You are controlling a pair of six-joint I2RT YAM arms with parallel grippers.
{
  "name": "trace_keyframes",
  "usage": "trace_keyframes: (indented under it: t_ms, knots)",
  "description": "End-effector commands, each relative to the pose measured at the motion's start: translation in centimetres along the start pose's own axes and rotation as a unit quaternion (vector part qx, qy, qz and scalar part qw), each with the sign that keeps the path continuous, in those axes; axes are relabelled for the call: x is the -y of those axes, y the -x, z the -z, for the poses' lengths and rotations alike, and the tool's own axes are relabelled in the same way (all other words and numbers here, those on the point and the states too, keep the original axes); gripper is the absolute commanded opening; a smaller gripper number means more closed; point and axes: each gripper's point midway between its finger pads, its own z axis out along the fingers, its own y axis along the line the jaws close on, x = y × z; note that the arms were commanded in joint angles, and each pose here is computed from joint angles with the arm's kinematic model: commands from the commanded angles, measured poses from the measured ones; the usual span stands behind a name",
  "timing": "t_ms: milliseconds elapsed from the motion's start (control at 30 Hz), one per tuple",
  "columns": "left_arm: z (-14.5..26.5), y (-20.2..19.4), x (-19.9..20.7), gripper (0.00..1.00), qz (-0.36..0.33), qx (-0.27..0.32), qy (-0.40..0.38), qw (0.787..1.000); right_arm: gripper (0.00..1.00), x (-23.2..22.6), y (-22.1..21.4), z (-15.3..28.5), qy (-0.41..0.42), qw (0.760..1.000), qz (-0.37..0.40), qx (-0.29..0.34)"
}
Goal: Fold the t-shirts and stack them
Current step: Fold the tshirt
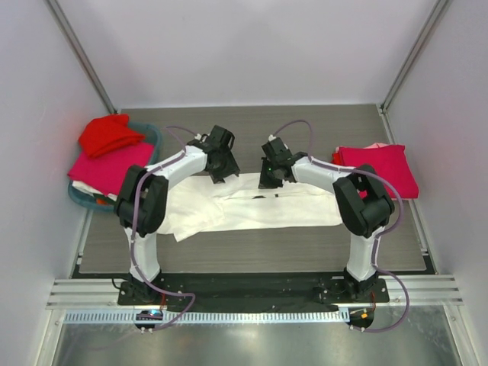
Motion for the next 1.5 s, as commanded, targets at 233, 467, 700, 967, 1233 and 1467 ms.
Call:
trace_keyframes:
  t_ms: [233,467,700,967,1233,1467]
  knots:
    - [-3.2,-2.1,2.7,0.54,-0.009,-0.041,-0.033,0.999,0.01,-1.1,-0.1,-0.9,0.031,0.999,0.004,0.005]
    - [-6.1,-1.4,0.6,0.54,0.001,-0.049,0.007,0.999,0.01,-0.9,-2.3,1.2,0.059,0.998,-0.007,-0.009]
    - [-6.3,-1.2,-0.1,0.54,-0.004,-0.05,0.016,0.999,0.01,-0.9,-1.2,3.7,0.068,0.997,-0.003,0.021]
    - [-6.2,-1.8,-0.9,0.54,-0.013,-0.052,0.019,0.998,0.01,-2.6,1.4,1.0,0.071,0.997,-0.001,0.015]
    - [-7.3,-2.8,-2.1,0.55,-0.011,-0.069,0.008,0.998,0.01,-4.9,0.6,-1.4,0.094,0.995,0.007,-0.015]
    - [-8.2,-3.0,-3.5,0.55,-0.015,-0.077,0.019,0.997,0.01,-6.1,-2.6,1.9,0.139,0.99,0.012,-0.024]
